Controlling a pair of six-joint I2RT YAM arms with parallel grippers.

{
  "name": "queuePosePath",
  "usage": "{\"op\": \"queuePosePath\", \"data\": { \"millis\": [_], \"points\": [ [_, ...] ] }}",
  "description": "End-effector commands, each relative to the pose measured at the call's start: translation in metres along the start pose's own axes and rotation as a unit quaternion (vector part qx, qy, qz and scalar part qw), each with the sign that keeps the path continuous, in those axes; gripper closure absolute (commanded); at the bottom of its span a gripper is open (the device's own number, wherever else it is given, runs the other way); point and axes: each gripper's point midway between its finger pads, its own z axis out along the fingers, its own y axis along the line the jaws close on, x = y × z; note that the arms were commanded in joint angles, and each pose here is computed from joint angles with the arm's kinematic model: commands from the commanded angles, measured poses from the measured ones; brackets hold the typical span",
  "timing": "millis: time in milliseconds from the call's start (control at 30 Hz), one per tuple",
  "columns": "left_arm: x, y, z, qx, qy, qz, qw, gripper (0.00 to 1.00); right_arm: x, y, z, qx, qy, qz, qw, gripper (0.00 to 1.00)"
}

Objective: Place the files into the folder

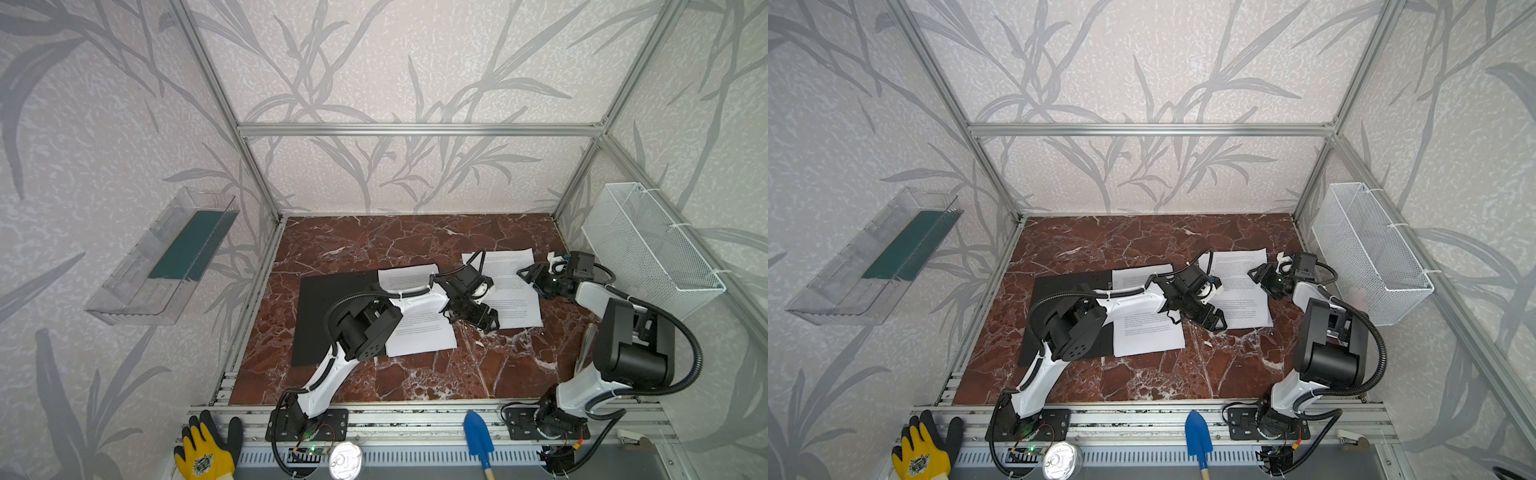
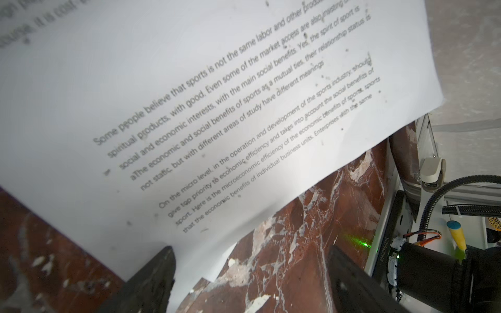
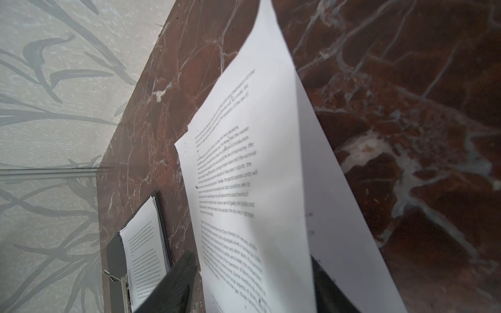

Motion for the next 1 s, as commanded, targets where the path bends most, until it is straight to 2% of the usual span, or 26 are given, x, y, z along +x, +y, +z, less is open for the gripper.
{"op": "queuePosePath", "data": {
  "millis": [0,100,200,300,500,600,733,800,967],
  "points": [
    [0.072,0.059,0.029,-0.071,0.1,-0.065,0.99,0.11,0.004,-0.01,-0.004,0.016,-0.001,0.008,1.0,0.43],
    [0.072,0.057,0.028,-0.069,0.1,-0.065,0.99,0.11,0.005,-0.014,-0.003,0.024,0.003,0.014,1.0,0.54],
    [0.071,0.056,0.027,-0.067,0.099,-0.065,0.991,0.11,0.006,-0.024,-0.005,0.055,-0.001,0.011,0.998,0.58],
    [0.067,0.049,0.026,-0.05,0.095,-0.068,0.992,0.11,0.011,-0.043,-0.004,0.096,0.007,0.016,0.995,0.69],
    [0.048,0.018,0.004,-0.005,0.063,-0.05,0.997,0.11,0.024,-0.067,0.004,0.136,0.029,0.028,0.99,0.86],
    [0.034,-0.009,-0.012,0.044,0.04,-0.052,0.997,0.11,0.026,-0.07,0.004,0.14,0.029,0.031,0.989,0.92],
    [0.002,-0.061,-0.055,0.113,-0.016,-0.04,0.993,0.11,0.025,-0.071,0.002,0.148,0.028,0.03,0.988,1.0],
    [-0.011,-0.086,-0.08,0.145,-0.043,-0.034,0.988,0.11,0.025,-0.069,0.002,0.143,0.029,0.032,0.989,1.0],
    [-0.025,-0.143,-0.156,0.212,-0.113,-0.017,0.971,0.11,0.022,-0.029,0.002,0.042,0.024,0.058,0.997,1.0]
  ]
}}
